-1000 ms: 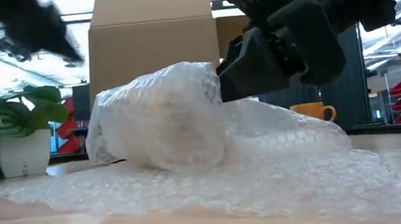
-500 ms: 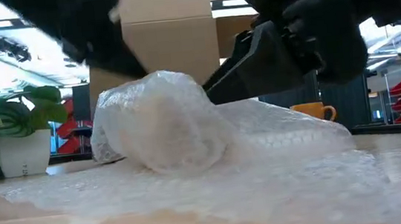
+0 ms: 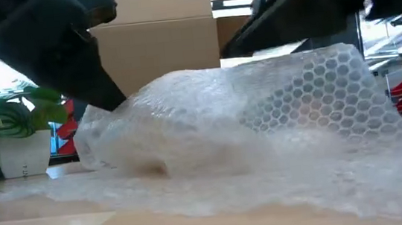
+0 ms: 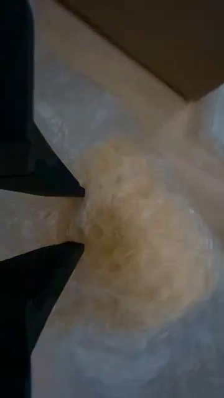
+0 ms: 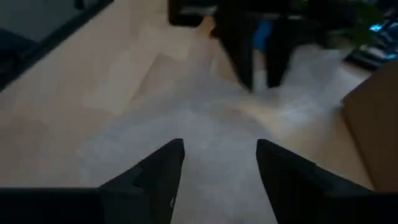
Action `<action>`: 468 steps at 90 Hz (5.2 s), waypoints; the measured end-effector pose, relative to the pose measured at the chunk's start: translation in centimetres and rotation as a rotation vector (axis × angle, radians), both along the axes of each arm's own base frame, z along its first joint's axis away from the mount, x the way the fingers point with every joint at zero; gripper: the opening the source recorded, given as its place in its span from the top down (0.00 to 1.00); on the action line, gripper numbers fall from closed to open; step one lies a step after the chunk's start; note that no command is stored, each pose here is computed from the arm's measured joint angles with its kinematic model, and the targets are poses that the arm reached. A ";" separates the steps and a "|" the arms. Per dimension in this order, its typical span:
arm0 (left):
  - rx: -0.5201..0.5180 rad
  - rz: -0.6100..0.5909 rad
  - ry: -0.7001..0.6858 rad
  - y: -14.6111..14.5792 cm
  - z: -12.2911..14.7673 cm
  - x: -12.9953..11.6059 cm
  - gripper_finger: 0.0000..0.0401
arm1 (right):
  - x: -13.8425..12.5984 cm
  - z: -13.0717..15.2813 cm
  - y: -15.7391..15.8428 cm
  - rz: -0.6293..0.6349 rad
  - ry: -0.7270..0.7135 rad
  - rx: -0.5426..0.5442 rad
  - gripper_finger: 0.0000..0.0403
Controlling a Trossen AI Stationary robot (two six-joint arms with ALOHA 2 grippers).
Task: Wrap mug
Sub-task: Wrap the yellow mug with the bubble wrap
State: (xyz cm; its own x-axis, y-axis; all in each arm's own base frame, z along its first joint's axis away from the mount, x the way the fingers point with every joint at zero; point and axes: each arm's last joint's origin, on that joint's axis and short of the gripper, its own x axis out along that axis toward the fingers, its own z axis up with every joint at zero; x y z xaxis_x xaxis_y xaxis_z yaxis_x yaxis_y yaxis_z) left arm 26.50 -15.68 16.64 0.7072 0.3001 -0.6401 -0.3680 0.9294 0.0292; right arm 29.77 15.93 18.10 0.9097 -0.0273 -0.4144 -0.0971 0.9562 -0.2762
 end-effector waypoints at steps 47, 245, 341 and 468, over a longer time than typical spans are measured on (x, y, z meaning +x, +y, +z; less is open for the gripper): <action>-0.029 -0.051 -0.019 -2.6 -0.8 -1.2 0.71 | -0.5 -4.1 1.3 -0.110 0.073 0.058 0.60; -0.087 -0.282 -0.125 -3.8 3.3 0.1 0.71 | 9.3 -1.6 -3.9 -0.065 0.256 -0.061 0.73; -0.056 -0.284 0.009 -2.7 3.7 -1.5 0.71 | 5.3 -0.5 1.1 -0.026 0.314 -0.519 0.48; 0.123 -0.056 0.077 2.4 0.9 -2.2 0.71 | 8.3 0.6 -1.6 0.238 0.232 -0.949 0.44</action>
